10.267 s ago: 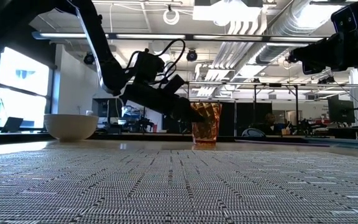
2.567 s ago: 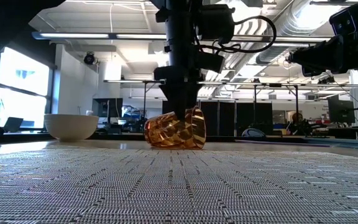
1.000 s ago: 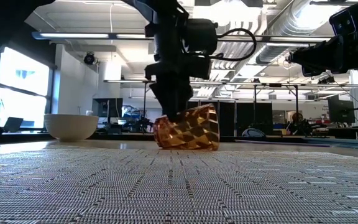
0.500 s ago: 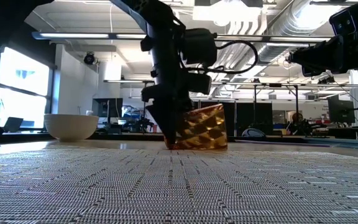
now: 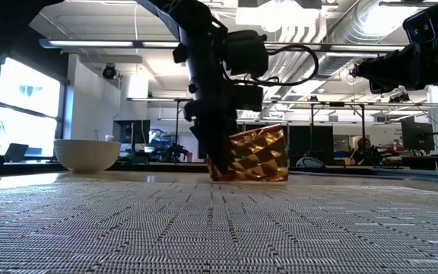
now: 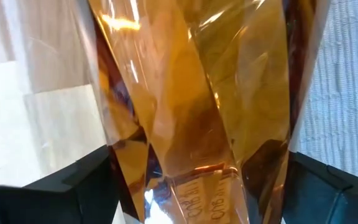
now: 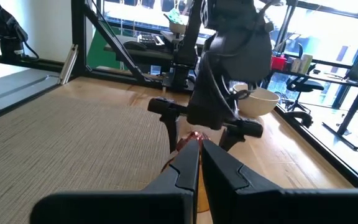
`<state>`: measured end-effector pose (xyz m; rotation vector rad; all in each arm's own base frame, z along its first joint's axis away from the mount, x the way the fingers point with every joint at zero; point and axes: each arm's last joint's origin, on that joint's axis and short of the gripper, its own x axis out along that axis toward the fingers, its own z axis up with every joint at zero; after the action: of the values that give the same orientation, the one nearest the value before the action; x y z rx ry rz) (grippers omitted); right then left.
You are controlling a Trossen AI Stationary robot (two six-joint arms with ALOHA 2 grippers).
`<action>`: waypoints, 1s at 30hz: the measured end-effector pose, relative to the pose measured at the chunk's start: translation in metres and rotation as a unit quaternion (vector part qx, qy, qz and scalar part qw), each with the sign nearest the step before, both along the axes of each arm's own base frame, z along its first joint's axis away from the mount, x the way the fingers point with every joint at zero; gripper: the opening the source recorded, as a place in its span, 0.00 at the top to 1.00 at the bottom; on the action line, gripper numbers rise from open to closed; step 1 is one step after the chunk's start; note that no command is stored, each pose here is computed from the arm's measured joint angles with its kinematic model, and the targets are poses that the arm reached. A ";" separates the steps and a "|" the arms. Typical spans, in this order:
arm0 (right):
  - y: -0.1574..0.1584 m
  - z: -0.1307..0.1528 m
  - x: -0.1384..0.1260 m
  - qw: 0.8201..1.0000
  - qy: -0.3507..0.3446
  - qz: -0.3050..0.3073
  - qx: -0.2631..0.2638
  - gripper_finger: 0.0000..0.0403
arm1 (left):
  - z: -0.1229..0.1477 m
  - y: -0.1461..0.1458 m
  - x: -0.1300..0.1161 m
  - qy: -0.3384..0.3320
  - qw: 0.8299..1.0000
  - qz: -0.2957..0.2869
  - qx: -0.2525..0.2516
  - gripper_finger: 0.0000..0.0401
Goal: Pick & Place Utensil
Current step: Put the brown cup in the top right corner of the gray mat
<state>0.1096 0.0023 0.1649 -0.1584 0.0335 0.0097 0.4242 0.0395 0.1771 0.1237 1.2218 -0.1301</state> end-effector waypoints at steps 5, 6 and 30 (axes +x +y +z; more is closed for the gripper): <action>0.000 0.000 0.000 1.000 0.000 0.000 0.000 0.97 | 0.024 0.001 -0.007 -0.019 0.999 0.019 0.023 0.18; 0.000 0.000 0.000 1.000 0.000 0.000 0.000 0.97 | 0.029 0.001 -0.009 -0.022 0.999 0.023 0.021 0.18; 0.000 0.000 0.000 1.000 0.000 0.000 0.000 0.97 | -0.032 -0.090 -0.033 -0.475 0.873 0.006 -0.112 0.18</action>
<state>0.1096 0.0023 0.1649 -0.1581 0.0334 0.0102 0.3912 -0.0503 0.1456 -0.0308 0.2132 -0.1705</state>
